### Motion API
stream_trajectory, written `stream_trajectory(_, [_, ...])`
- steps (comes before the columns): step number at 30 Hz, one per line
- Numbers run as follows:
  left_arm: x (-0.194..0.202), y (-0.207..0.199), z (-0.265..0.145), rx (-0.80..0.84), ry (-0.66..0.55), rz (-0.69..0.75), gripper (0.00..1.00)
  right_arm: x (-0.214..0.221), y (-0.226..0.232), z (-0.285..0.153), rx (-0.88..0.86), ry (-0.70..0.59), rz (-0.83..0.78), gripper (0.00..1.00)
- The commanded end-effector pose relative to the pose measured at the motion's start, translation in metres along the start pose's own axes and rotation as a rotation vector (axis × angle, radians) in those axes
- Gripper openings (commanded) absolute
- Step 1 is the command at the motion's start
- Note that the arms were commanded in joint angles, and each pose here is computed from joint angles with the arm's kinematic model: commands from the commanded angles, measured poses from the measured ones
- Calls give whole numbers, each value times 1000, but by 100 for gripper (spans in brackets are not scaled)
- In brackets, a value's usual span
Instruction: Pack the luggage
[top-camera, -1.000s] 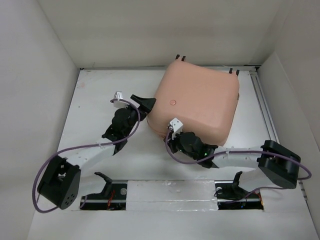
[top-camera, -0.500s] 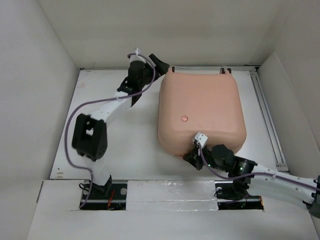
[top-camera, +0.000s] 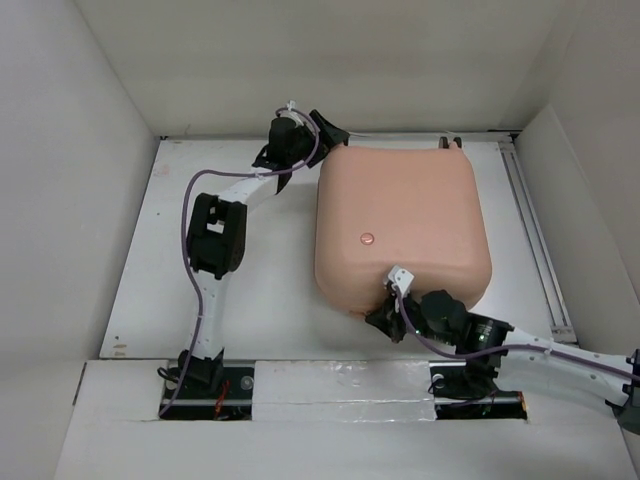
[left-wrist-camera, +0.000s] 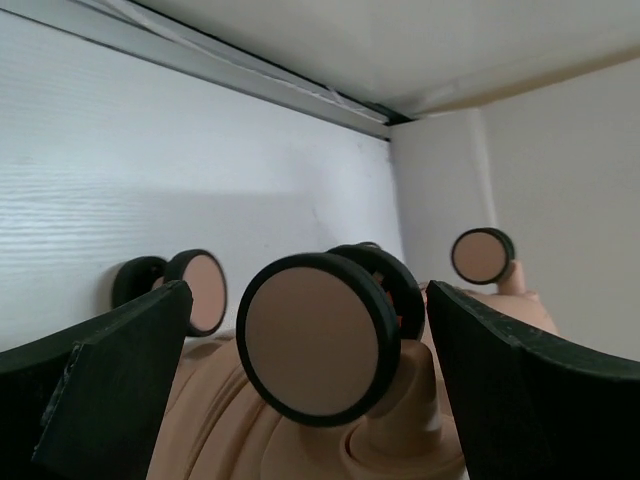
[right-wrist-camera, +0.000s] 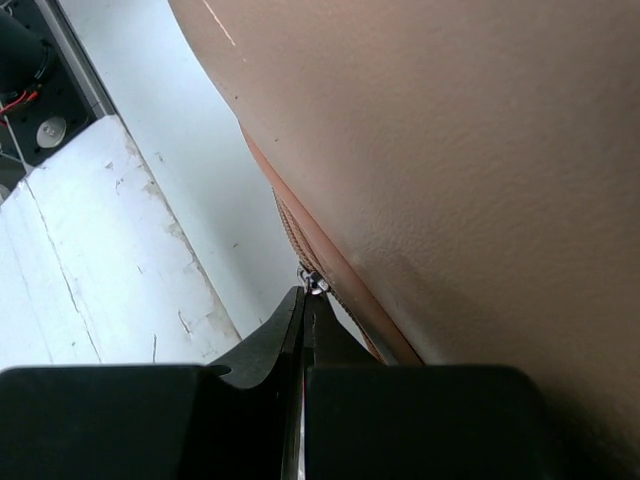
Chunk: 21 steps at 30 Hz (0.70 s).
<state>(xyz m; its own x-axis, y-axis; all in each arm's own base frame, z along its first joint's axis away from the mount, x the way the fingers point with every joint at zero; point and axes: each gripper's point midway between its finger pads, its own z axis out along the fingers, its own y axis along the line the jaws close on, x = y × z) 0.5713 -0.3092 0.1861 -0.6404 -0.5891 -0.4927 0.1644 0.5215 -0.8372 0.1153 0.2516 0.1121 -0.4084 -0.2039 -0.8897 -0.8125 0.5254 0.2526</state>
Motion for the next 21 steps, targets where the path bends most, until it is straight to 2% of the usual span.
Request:
stream_trajectory(1, [13,-13,11,155,75,-60,99,-10,39,2,-166,3,86,0])
stream_trajectory(2, [17,-24,11,183,83,-81,99,-11,38,2,-158,0,86,0])
stream_trajectory(4, [23,-16,12,201,74,-100,93,-11,35,3,-142,-6,86,0])
stream_trajectory(6, [20,-22,9,257,46,-112,81,-12,29,5,-106,-19,97,0])
stream_trajectory(8, [19,-27,6,289,37,-169,55,-13,26,5,-87,-25,106,0])
stream_trajectory(10, [10,-44,1,359,7,-174,37,-9,21,6,-63,-23,130,0])
stream_trajectory(11, [6,-49,0,378,-7,-189,17,-9,19,4,-48,-24,140,0])
stream_trajectory(12, [-1,-50,-2,389,-21,-192,4,-7,11,4,-10,-30,140,0])
stream_trajectory(14, [-8,-43,-7,382,-53,-206,0,-12,5,0,20,-57,158,0])
stream_trajectory(17, [-54,-34,-34,396,-171,-213,0,-28,-10,-3,68,-103,157,0])
stream_trajectory(18, [-51,-13,-42,365,-178,-236,0,-30,-16,-4,88,-109,149,0])
stream_trajectory(20, [-88,-8,-79,389,-268,-218,0,-49,-29,-5,111,-138,134,0])
stream_trajectory(21, [-79,20,-90,329,-268,-247,0,-49,-38,-2,131,-114,99,0])
